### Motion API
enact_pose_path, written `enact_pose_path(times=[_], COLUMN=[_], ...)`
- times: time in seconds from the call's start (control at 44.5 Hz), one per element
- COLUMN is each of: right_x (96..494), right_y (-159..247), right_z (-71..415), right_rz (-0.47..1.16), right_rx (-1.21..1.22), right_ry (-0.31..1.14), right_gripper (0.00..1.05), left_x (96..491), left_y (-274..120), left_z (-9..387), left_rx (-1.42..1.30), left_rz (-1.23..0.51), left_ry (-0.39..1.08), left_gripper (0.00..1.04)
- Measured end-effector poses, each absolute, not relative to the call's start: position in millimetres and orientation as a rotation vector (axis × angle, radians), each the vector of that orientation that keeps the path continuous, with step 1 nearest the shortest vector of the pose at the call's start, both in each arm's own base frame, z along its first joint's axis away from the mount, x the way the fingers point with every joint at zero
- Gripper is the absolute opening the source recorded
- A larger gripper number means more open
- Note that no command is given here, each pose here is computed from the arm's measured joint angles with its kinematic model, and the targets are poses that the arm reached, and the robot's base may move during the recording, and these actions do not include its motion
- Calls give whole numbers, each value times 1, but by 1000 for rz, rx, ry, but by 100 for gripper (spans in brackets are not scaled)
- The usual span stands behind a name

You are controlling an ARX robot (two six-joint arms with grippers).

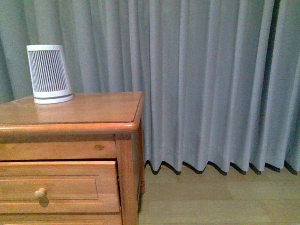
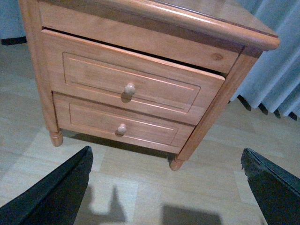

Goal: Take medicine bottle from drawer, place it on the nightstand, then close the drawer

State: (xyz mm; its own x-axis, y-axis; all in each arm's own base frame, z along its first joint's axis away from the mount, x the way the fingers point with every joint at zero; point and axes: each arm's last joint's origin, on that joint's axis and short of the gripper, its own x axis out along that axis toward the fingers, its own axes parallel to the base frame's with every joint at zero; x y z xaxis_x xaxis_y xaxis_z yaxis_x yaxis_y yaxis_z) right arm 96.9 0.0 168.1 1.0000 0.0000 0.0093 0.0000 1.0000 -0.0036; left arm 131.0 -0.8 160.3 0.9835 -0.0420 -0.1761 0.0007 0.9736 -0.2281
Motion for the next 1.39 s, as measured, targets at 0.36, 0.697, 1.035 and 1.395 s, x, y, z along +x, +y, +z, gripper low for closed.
enact_pose_path(times=[0.36, 0.697, 1.035, 1.395], right_x=[97, 97, 97, 97], right_y=[0, 0, 0, 0], right_z=[168, 168, 168, 168], right_rz=[0, 0, 0, 0], right_rx=[-4, -4, -4, -4], right_ry=[-9, -9, -9, -9], right_gripper=[98, 98, 98, 98], left_x=[246, 315, 365, 398], left_y=[4, 5, 11, 30], left_z=[129, 84, 57, 39], left_rx=[-263, -172, -135, -100], left_rz=[8, 4, -3, 10], left_ry=[167, 203, 185, 200], left_gripper=[98, 98, 98, 98])
